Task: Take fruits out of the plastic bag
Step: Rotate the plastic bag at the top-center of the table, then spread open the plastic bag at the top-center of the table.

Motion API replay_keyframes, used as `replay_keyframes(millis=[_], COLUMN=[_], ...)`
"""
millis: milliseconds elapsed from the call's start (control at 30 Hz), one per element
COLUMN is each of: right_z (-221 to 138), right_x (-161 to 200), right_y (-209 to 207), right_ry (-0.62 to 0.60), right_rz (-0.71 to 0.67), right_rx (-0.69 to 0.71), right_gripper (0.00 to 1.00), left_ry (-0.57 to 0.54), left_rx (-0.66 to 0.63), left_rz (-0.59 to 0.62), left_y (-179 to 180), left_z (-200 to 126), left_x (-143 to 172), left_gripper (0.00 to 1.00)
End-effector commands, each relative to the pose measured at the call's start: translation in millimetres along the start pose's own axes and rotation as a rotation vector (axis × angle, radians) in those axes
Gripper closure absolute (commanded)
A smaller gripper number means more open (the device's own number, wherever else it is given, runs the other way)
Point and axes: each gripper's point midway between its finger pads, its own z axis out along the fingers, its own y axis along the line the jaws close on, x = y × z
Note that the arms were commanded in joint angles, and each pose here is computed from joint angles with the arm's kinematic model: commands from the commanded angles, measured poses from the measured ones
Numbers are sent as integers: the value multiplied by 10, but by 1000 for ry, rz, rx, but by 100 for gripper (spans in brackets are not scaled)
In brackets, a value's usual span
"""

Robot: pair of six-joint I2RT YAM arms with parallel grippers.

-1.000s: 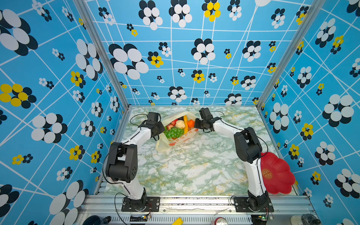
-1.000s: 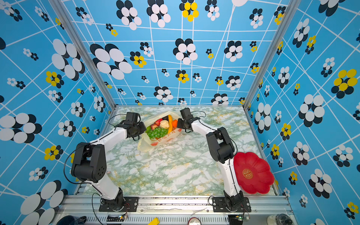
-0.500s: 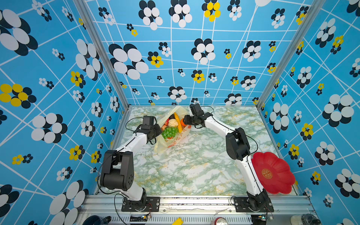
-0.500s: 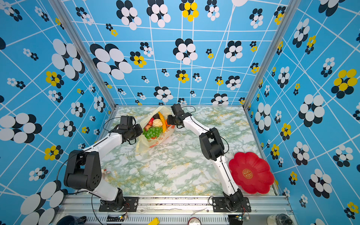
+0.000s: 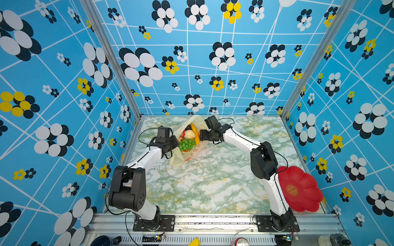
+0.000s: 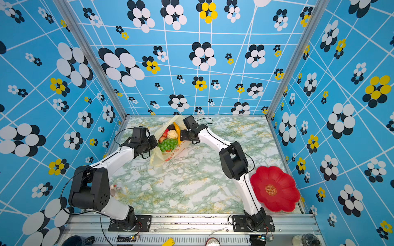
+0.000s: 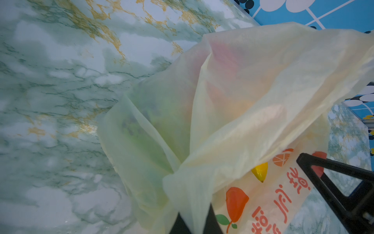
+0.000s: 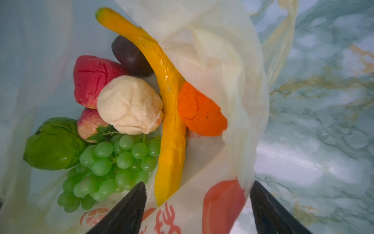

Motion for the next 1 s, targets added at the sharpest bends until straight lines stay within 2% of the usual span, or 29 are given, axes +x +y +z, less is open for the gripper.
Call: replay_keyframes(millis=[0,200,333,433,500,733,867,967], right_z=[61,35,75,37,-37,-545,-939,-1274], right_x=[183,373,491,498,461,352,510,637], right_y=[-194,-482,-637,-616,-556,-410,-521,-762], right_ry=[51,71,91,88,71,35,43,42], right_rz=[17,-20,-10,-8,-7,-25,-50,-68], right_rx=[82,189,213,194,163,89,103,191], right_gripper=[20,32,43,44,43,20,16,16], left_ry=[-3,-11,-21,-31,-38,-84,-109,-113], left_rx=[-2,-18,-12,-9,-2,-5,8,28], left_rz=[17,10,-2,-11,-10,-17,-15,-6], left_y=[21,123,141,150,138,206,230,222], left_z=[-95,-135,-143,-156,-171,-268,-298,-300], left_x=[31,81,91,87,85,103,119,152], left_gripper=[98,97,98,97,97,97,97,97])
